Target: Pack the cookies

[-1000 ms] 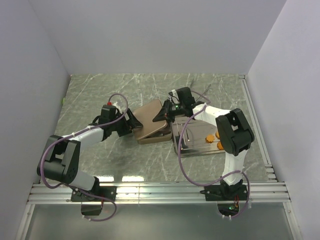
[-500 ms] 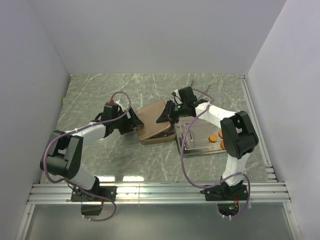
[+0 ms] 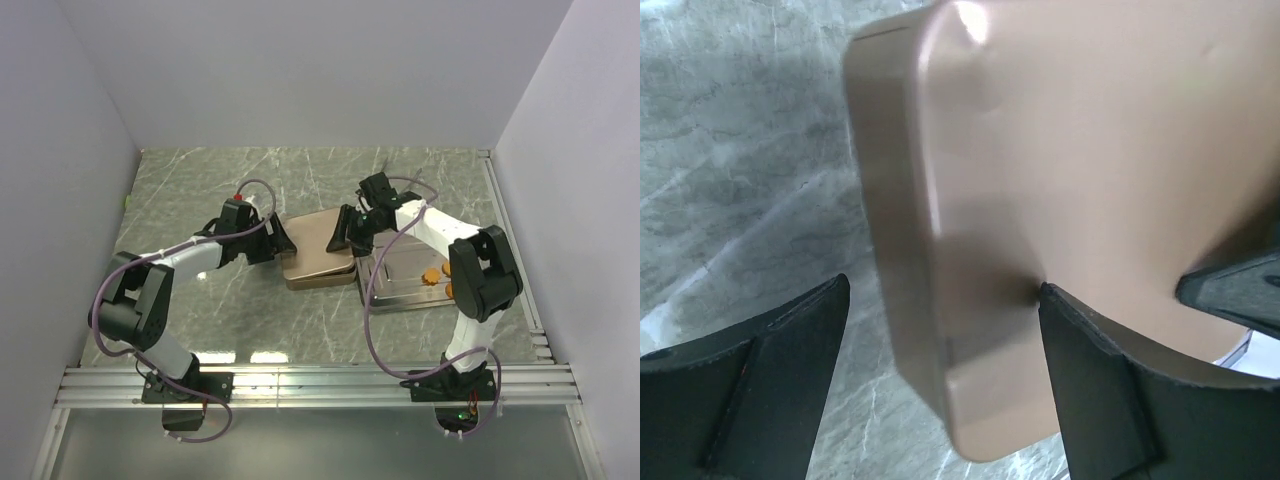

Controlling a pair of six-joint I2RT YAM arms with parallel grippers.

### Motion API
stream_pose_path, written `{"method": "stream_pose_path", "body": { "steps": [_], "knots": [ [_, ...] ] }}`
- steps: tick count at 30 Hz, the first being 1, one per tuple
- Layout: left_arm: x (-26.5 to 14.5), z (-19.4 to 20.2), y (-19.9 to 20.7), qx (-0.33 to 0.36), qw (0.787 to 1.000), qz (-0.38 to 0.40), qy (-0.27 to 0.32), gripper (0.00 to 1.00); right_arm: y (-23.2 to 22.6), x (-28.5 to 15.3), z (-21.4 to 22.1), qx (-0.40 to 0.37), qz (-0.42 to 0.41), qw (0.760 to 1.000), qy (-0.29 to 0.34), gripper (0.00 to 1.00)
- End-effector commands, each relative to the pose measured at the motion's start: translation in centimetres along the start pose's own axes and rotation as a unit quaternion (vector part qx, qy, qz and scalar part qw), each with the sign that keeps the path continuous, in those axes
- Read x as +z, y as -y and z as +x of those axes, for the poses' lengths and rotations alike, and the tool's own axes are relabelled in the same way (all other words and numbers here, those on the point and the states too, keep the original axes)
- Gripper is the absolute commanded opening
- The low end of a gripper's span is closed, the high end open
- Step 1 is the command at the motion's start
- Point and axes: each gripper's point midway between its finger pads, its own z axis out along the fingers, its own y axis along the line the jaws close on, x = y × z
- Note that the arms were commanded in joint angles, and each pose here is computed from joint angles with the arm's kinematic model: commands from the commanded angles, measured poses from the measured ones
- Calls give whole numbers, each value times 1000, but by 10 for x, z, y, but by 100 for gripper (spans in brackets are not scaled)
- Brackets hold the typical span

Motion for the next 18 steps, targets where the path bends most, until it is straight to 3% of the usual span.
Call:
{"method": "stream_pose_path", "body": {
  "steps": [1, 18],
  "knots": [
    [2, -5, 2, 20, 1000, -11, 3, 82, 15, -36, -12, -15, 67, 997, 42, 61],
    [12, -10, 14, 33, 999, -12, -5, 82, 60, -80, -5, -2, 153, 987, 46, 63]
  ]
}}
